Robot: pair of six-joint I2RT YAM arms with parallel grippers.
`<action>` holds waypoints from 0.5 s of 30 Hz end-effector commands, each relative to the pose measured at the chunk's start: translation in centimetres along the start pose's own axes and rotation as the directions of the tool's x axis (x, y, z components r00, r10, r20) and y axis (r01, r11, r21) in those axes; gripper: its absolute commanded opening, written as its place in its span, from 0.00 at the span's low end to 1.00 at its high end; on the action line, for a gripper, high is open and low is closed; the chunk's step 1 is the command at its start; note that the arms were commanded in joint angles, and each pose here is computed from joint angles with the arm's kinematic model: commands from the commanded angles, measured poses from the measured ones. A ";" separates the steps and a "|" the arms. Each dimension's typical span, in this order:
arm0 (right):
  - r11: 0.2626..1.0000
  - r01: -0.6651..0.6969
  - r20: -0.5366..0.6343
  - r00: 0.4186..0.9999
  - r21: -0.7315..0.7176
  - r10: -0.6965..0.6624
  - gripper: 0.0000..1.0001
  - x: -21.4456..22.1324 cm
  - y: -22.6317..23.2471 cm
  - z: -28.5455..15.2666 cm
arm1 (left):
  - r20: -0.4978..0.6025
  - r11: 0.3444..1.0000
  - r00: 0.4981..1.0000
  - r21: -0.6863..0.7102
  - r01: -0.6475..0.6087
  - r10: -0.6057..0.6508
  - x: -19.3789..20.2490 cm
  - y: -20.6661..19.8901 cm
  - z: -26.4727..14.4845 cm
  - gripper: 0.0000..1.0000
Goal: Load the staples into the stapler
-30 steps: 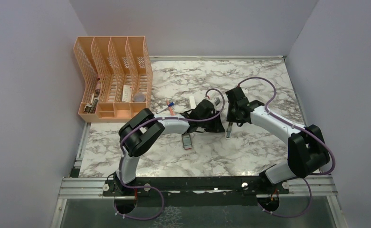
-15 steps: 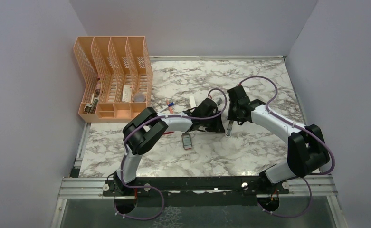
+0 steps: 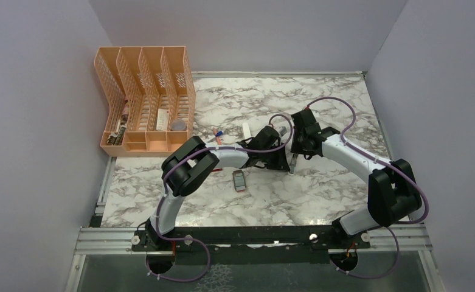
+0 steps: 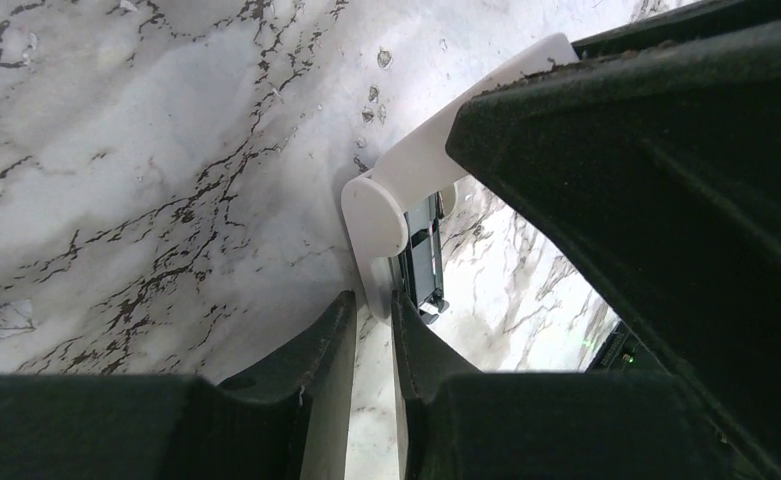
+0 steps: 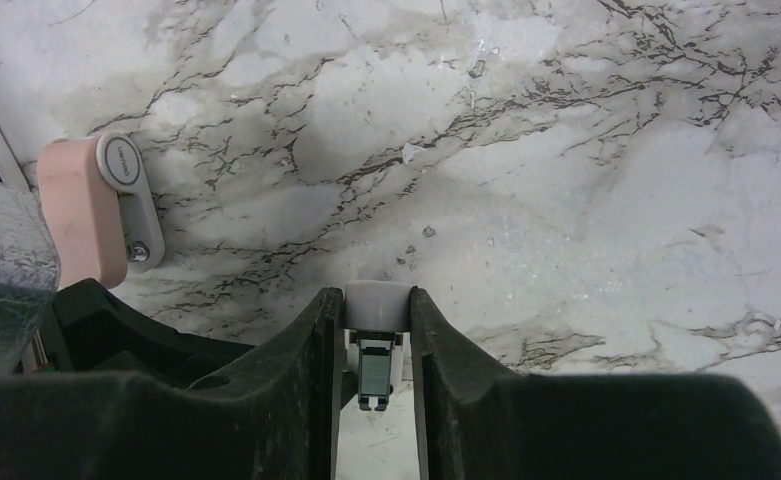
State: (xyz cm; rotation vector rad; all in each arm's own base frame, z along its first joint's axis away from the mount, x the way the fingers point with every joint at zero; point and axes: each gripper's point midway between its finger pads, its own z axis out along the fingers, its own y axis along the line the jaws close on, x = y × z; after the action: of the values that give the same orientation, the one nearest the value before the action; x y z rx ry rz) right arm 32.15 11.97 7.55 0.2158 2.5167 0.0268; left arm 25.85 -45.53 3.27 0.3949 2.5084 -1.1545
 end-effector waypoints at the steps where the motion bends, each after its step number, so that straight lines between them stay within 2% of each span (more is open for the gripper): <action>1: 0.997 -0.041 0.034 0.998 -0.063 0.043 0.31 -1.5 1.3 -0.5 | -0.009 1.000 1.000 0.002 0.006 -0.006 0.1 0.0 0.7 0.20; 8: 0.990 -0.040 -0.027 0.999 -0.137 0.037 0.24 0.1 2.1 -1.4 | 0.011 0.998 0.999 -0.029 0.052 -0.051 0.0 0.7 1.0 0.11; 15: 0.982 -0.039 -0.070 0.997 -0.187 0.026 0.23 2.4 2.2 -2.3 | 0.024 0.996 0.997 -0.046 0.076 -0.074 -0.2 1.0 1.3 0.10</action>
State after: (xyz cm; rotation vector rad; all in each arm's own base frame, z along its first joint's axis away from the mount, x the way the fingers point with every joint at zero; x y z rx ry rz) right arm 30.99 12.77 7.70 0.1993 2.5346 0.1373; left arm 26.08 -45.76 3.20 0.3228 2.5300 -1.1668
